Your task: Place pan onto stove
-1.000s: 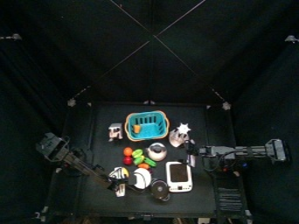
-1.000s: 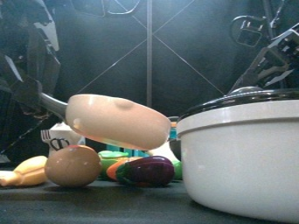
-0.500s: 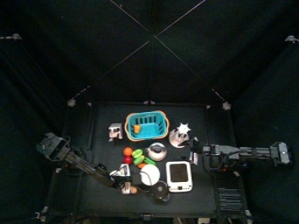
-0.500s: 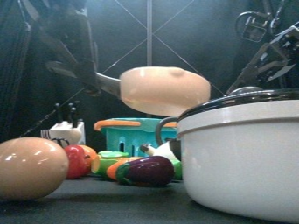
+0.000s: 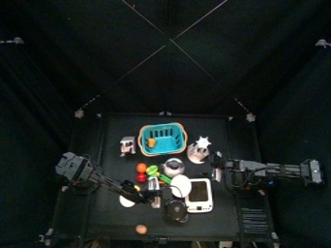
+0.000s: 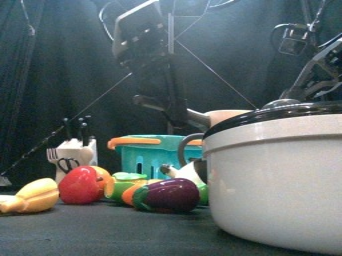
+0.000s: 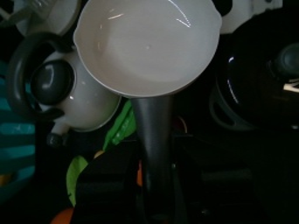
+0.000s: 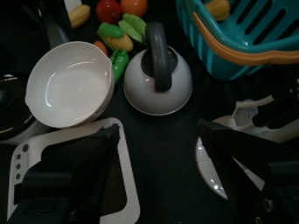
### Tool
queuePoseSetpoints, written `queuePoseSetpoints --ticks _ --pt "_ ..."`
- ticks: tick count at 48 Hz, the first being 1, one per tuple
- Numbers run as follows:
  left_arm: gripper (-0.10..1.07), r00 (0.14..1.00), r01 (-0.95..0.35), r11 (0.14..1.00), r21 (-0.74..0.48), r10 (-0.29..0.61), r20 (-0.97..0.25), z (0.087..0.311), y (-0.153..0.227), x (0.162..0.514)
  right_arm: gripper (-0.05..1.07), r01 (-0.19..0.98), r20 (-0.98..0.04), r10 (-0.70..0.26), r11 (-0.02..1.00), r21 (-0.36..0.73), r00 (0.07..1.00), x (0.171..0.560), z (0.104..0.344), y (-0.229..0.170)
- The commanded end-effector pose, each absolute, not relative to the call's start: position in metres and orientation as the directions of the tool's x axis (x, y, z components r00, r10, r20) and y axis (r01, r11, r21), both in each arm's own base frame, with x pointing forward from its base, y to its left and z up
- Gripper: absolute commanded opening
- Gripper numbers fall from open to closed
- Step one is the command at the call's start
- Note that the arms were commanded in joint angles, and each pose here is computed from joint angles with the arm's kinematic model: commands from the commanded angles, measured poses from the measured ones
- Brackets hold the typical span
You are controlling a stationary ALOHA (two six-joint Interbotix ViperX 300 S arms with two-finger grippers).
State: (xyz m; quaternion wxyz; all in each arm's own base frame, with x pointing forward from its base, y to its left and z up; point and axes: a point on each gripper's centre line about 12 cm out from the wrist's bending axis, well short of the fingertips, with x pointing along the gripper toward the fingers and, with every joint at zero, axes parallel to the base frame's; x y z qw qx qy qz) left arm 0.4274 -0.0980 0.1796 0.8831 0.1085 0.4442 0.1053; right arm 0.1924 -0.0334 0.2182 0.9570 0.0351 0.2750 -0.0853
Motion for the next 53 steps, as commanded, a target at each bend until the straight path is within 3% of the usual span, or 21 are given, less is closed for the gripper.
queuePoseSetpoints --ticks 1,32,53 --pt "0.38 0.650 -0.090 0.962 0.259 0.253 -0.716 0.198 -0.098 0.446 1.01 0.196 -0.534 -0.152 0.980 0.026 0.832 0.191 0.222 -0.035" --pt "0.38 0.709 -0.033 0.984 0.173 0.145 -0.690 0.175 -0.105 0.486 1.01 0.254 -0.534 -0.204 0.967 0.020 0.821 0.179 0.221 -0.045" --pt "0.38 0.690 -0.045 0.987 0.156 0.144 -0.710 0.157 -0.100 0.494 1.01 0.279 -0.541 -0.232 0.960 0.004 0.808 0.176 0.222 -0.051"
